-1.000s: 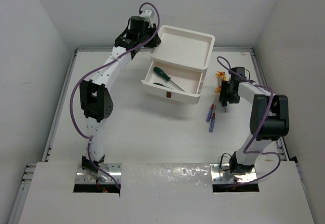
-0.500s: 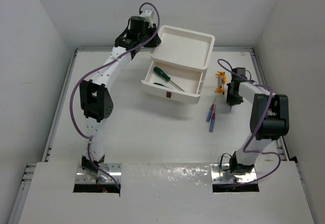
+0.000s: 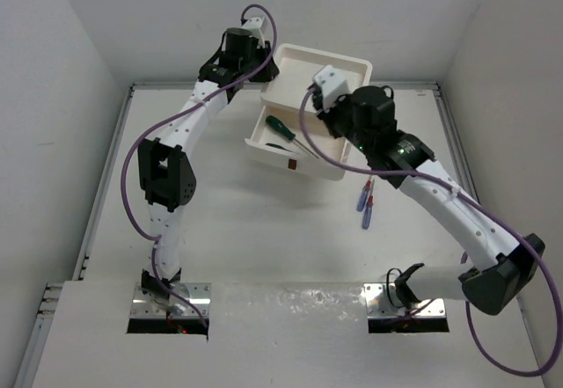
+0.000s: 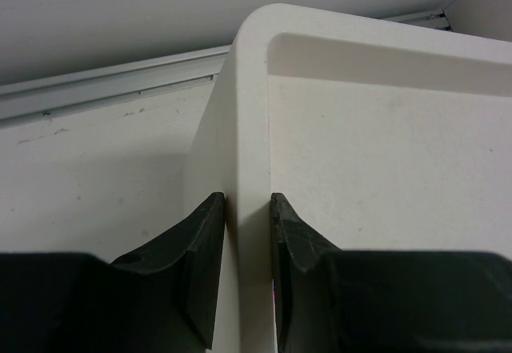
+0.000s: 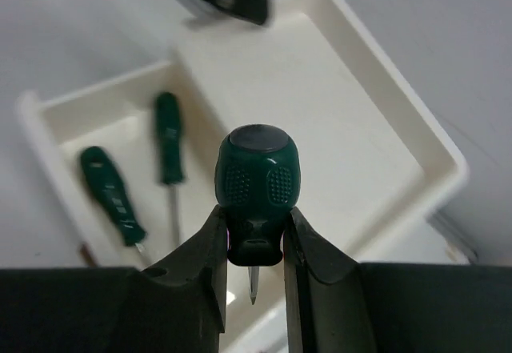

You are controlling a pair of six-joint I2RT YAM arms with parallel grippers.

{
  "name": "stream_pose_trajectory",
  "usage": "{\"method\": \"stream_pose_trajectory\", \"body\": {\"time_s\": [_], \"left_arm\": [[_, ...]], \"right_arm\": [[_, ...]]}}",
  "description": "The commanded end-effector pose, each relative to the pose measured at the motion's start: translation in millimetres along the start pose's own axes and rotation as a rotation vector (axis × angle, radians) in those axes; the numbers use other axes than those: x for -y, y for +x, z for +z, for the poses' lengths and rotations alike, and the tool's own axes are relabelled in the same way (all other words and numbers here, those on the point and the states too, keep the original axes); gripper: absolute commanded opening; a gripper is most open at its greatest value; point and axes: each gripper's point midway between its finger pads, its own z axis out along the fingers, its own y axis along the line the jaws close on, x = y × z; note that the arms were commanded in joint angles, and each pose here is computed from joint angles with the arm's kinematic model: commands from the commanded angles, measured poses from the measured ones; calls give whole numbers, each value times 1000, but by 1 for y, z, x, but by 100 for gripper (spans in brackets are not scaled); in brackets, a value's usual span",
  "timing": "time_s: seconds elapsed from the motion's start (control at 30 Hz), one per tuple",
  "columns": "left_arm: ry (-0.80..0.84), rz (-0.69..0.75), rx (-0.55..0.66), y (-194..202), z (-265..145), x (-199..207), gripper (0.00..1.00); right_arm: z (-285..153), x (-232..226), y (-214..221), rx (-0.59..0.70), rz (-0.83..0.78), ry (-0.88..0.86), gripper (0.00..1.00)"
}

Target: Sort the tools into containers

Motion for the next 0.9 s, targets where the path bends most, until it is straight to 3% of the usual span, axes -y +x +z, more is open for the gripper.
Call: {"method": "stream_pose_trajectory", "body": {"time_s": [0.0,0.13,0.23,0.27,0.33,0.37,0.5,0.6,0.67,0.7,0.73,0.8,0.83,0.87], "left_arm": [[-46,-5,-129,45,6,-12,9],[-44,-2,-130,46,5,-11,9],[-45,-1,-135,48,6,-11,9],[-44,-3,-133,47,6,-12,9],[-44,-3,-133,48,6,-12,9],[-43,-3,-134,48,7,-11,9],[-43,-5,-135,48,7,-12,9],[-38,-4,-134,47,7,-10,9],[-38,-4,-134,47,7,-10,9],[-39,-5,-135,48,7,-10,9],[-39,-3,-135,48,7,-10,9],[-40,-4,-136,48,8,-11,9],[-39,-4,-135,48,8,-11,9],[-39,-8,-140,49,9,-11,9]], "right_arm": [[17,-68,-7,56,-161,-256,0],[36,-98,10,-79,-228,-327,0],[44,-104,20,-129,-232,-334,7],[45,-106,21,-131,-236,-334,21],[46,-103,21,-135,-234,-322,31],[46,-101,21,-135,-234,-313,43],[44,-95,12,-124,-234,-290,64],[41,-87,0,-108,-214,-261,69],[37,-84,-11,-88,-181,-249,67],[34,-84,-22,-59,-157,-256,60],[27,-83,-32,-27,-112,-264,41],[18,-95,-48,46,-22,-322,19],[7,-99,-60,100,9,-347,4],[5,-118,-58,141,58,-420,0]]}}
